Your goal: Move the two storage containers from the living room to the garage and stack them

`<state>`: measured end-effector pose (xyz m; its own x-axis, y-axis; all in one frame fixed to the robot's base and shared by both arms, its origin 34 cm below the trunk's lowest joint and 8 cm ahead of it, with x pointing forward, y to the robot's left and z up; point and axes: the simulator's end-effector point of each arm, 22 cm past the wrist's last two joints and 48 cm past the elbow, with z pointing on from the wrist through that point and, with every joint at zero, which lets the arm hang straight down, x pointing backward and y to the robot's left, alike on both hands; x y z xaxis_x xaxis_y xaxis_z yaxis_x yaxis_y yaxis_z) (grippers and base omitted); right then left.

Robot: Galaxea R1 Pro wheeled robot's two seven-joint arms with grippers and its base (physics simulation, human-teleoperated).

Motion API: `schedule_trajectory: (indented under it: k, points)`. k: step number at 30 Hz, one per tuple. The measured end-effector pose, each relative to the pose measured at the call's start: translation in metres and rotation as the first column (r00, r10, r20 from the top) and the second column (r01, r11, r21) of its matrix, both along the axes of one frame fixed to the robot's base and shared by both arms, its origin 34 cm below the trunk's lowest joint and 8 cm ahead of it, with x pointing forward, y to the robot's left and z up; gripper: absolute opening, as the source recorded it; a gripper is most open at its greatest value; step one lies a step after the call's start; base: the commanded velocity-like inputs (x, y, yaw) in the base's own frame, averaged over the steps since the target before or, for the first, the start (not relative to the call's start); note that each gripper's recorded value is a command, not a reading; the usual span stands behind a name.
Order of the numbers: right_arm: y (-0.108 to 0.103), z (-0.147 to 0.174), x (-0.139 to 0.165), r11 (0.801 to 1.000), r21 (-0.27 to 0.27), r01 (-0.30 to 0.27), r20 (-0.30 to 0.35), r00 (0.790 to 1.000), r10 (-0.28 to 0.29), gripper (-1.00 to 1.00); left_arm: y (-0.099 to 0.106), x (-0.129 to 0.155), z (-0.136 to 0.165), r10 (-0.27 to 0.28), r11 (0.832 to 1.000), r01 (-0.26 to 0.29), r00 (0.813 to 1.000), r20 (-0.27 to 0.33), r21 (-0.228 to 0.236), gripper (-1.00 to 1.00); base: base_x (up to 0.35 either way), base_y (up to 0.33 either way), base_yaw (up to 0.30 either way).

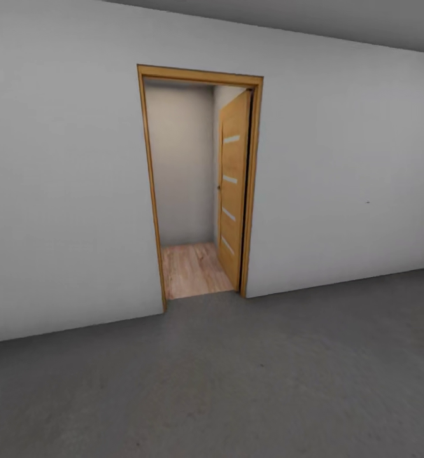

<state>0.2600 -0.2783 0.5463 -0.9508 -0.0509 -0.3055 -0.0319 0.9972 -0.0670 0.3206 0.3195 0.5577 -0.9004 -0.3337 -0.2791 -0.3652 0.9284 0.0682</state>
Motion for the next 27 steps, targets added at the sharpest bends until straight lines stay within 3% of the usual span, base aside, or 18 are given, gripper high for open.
schedule_trajectory:
  k: [18,27]
  points:
    - [-0.0025,0.0001,-0.0003,1.000,-0.010,0.001,-0.001,1.000,-0.001,1.00,-0.0008,-0.0005,-0.0002,-0.001,1.000,0.001,1.000,-0.003,-0.002,1.00,0.321,-0.002,-0.001]
    - [-0.0027,0.0002,0.0002,1.000,-0.011,0.001,0.000,1.000,-0.001,1.00,-0.0014,-0.0003,-0.0002,-0.001,1.000,0.001,1.000,-0.002,-0.002,1.00,0.316,-0.128,0.000]
